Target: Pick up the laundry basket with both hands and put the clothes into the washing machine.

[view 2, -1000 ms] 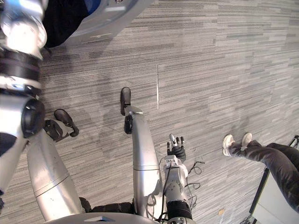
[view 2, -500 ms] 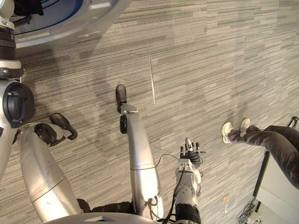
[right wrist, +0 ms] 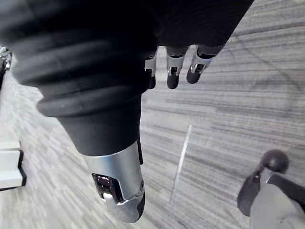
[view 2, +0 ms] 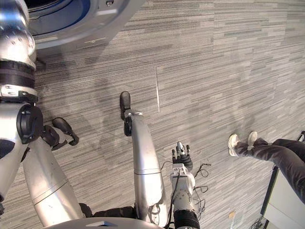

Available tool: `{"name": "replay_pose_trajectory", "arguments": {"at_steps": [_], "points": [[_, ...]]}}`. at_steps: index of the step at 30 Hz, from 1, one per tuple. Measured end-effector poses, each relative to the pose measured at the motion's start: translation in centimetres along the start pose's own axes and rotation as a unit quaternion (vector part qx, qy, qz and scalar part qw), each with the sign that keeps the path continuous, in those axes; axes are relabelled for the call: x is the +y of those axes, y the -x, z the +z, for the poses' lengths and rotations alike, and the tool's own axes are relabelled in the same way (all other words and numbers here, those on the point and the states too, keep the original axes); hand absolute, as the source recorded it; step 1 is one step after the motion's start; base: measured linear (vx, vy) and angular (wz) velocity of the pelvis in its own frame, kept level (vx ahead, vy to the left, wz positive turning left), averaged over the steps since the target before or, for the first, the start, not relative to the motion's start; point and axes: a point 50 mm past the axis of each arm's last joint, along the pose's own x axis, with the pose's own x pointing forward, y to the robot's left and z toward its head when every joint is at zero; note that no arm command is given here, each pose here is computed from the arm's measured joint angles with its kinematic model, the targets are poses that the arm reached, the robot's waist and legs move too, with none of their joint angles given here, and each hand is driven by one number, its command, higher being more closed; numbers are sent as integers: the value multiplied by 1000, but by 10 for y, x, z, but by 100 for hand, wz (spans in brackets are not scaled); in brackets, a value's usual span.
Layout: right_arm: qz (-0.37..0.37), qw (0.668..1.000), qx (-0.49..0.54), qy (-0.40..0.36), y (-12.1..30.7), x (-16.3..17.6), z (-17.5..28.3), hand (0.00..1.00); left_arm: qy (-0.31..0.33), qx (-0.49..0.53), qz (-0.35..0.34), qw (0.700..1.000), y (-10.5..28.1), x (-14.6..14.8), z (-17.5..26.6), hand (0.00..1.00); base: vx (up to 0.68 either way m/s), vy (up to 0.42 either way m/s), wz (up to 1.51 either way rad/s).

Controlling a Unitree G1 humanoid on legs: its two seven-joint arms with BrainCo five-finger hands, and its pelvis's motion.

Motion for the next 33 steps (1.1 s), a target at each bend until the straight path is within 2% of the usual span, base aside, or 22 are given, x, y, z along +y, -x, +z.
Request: {"name": "replay_pose_trajectory", "arguments": {"at_steps": [1,2,4,5,6,8,11,13,17,19,20,22,27,30,33], "points": [[-9,1000,5,2,0,-4,-2,0,-68,22,-19,997,-1,2,-6,0,-29,21,4],[-14,1000,9,2,0,-7,-4,0,-96,29,-32,994,-1,1,-7,0,-30,20,6],[-28,999,22,4,1,-13,-8,0,-273,18,-98,957,0,-11,-10,0,-34,14,8],[-30,999,26,4,1,-15,-9,0,-359,5,-122,925,1,-18,-11,0,-38,6,8],[-32,999,27,4,1,-17,-10,0,-401,-4,-130,907,2,-21,-13,0,-48,3,11],[-31,999,28,-6,2,-16,-11,0,-528,-49,-159,833,8,-35,-20,0,-42,-9,15],[-3,1000,18,-14,1,-8,-9,0,-617,-108,-167,761,20,-41,-32,0,-40,-14,15],[7,1000,7,-19,2,-4,-7,0,-627,-110,-159,754,23,-32,-36,0,-35,-5,7],[15,999,4,-31,3,3,-11,0,-588,-63,-105,800,36,18,-54,0,-37,-27,30],[15,999,7,-33,4,4,-14,0,-566,-13,-38,823,50,70,-66,0,-49,-89,40],[16,999,5,-32,4,4,-13,0,-557,5,-14,830,56,86,-70,0,-48,-92,31],[18,999,5,-31,3,6,-13,0,-530,35,27,847,65,113,-75,0,-48,-99,36],[11,1000,2,-25,3,6,-13,0,-456,77,89,882,85,152,-81,0,-36,-102,30],[2,1000,-4,-23,2,7,-13,0,-446,103,147,877,111,184,-92,0,-6,-104,24],[-10,1000,-12,-6,2,6,-13,0,-459,140,193,856,146,221,-99,0,22,-96,25]]}}
